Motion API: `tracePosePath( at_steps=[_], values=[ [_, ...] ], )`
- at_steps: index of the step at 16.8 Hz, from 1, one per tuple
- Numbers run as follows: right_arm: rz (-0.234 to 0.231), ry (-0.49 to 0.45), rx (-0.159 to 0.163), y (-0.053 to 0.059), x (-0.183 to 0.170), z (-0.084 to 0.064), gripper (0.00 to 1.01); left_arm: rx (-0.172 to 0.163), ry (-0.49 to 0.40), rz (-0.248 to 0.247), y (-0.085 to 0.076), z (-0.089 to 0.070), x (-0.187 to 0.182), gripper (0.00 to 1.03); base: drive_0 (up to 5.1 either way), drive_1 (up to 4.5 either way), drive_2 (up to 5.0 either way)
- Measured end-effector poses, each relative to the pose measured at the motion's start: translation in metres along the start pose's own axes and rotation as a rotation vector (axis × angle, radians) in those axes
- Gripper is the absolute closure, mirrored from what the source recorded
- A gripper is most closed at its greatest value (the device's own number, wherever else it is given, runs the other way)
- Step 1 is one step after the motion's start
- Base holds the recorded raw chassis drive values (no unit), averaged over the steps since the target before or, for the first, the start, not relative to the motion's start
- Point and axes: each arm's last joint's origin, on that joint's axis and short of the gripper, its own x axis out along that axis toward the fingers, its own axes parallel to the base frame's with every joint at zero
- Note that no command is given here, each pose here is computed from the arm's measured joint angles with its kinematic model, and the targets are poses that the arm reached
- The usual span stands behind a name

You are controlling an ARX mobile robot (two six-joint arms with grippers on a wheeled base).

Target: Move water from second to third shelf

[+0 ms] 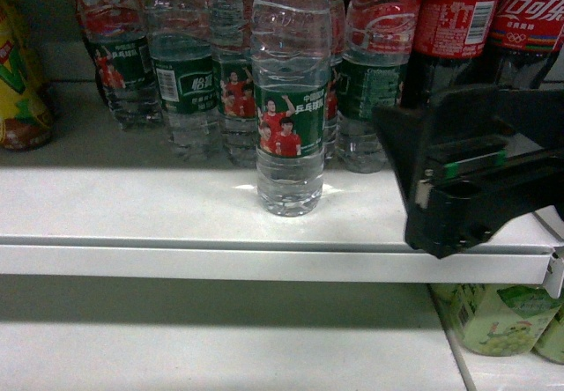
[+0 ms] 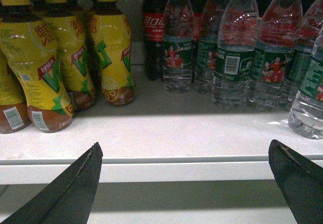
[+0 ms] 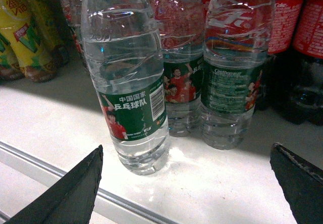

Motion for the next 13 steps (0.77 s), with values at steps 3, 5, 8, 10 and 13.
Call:
tracePosePath(
  at_steps=[3, 5, 8, 10, 13],
  values=[
    [0.017, 0.02, -0.017, 0.01, 0.02, 0.001, 0.03, 0.0, 0.0, 0.0, 0.0, 0.0, 0.0, 0.05, 0.0, 0.0, 0.0],
    [0.033, 0.032, -0.024, 0.018, 0.032, 0.003, 0.03, 0.0, 0.0, 0.0, 0.0, 0.0, 0.0, 0.05, 0.0, 0.0, 0.0],
    [0.053, 0.047, -0.028, 0.027, 0.046, 0.005, 0.03, 0.0, 0.0, 0.0, 0.0, 0.0, 0.0, 0.05, 0.0, 0.0, 0.0],
    [0.058, 0.061, -0.031, 0.033, 0.054, 0.006, 0.03, 0.0, 0.0, 0.0, 0.0, 0.0, 0.0, 0.05, 0.0, 0.0, 0.0],
    [0.052, 0.1, -0.029, 0.039, 0.068, 0.004, 0.03, 0.0, 0.0, 0.0, 0.0, 0.0, 0.0, 0.05, 0.0, 0.0, 0.0]
  ],
)
